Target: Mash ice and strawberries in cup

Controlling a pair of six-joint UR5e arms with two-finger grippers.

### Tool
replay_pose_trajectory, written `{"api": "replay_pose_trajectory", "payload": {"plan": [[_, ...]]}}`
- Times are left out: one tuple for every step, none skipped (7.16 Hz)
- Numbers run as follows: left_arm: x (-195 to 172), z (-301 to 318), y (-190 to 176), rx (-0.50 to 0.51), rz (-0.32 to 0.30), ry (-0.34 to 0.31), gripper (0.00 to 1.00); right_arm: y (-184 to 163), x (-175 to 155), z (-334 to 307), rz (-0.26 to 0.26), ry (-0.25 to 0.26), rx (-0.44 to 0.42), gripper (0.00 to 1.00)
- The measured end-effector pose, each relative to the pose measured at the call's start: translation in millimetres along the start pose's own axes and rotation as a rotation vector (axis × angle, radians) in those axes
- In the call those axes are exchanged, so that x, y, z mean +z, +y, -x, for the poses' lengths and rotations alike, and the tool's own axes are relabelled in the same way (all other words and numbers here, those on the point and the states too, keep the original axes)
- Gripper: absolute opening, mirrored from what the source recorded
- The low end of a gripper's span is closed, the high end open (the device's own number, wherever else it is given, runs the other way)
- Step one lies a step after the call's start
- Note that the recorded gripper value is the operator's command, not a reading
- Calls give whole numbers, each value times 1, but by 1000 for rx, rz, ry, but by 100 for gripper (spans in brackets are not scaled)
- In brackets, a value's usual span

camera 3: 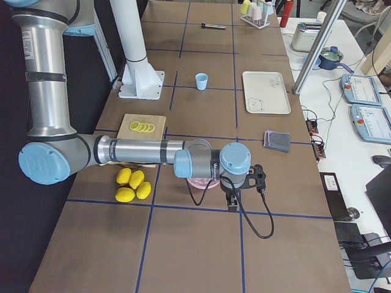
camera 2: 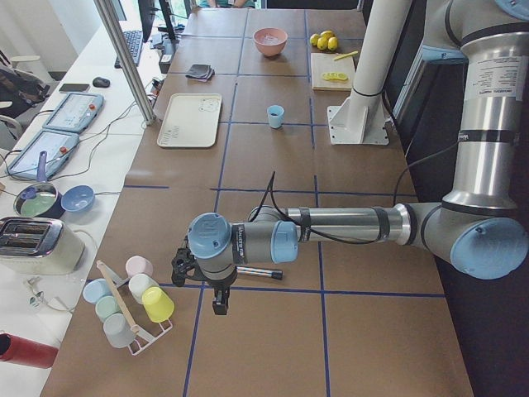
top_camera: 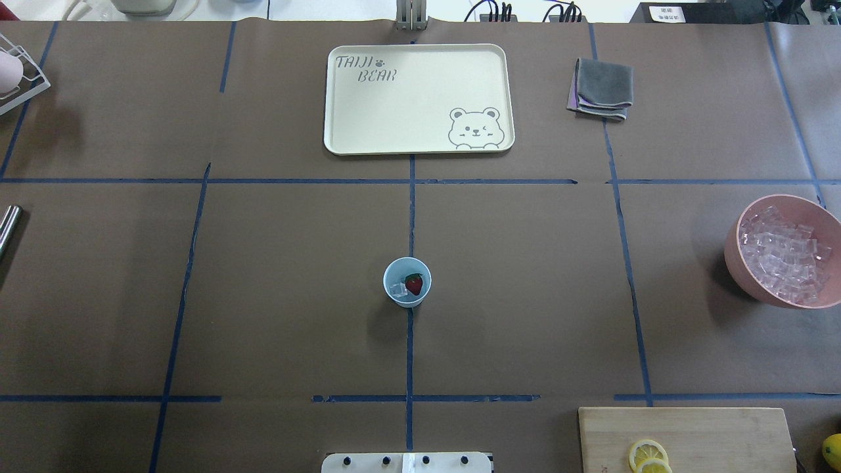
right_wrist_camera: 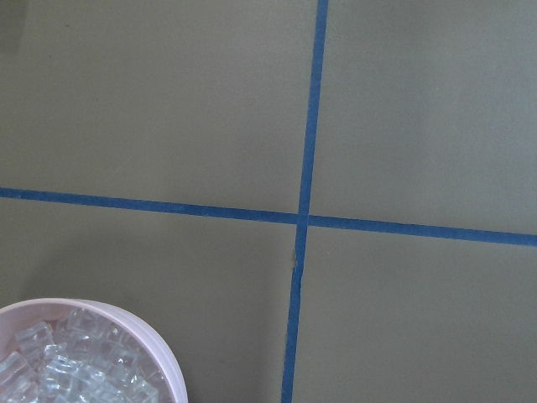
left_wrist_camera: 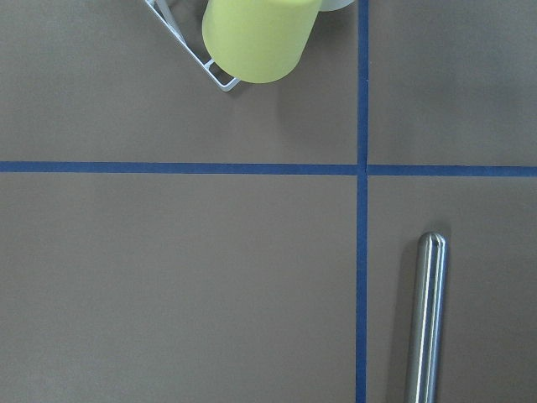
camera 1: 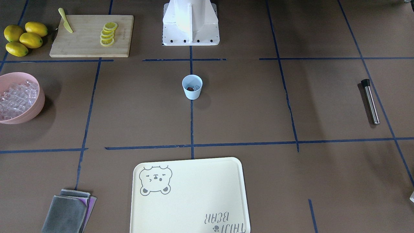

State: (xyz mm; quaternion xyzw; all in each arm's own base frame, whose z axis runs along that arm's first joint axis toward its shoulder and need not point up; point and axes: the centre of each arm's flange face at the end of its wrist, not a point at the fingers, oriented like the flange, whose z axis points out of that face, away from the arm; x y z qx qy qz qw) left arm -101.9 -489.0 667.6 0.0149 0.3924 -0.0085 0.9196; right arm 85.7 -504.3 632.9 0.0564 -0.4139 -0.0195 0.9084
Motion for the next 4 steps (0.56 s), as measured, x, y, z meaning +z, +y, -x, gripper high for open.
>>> {"api": "replay_pose_trajectory", "payload": {"plan": [[0,0,0,0,0,0,100,0,0,0,0,1,0,99],[0,0,0,1,-1,0,100,0,0,0,0,1,0,99],[-1,-1,0,1,-1,0,100,0,0,0,0,2,0,99],[-1,-1,0,1,-1,0,100,-1,-1,0,0,8,-1,99]]}}
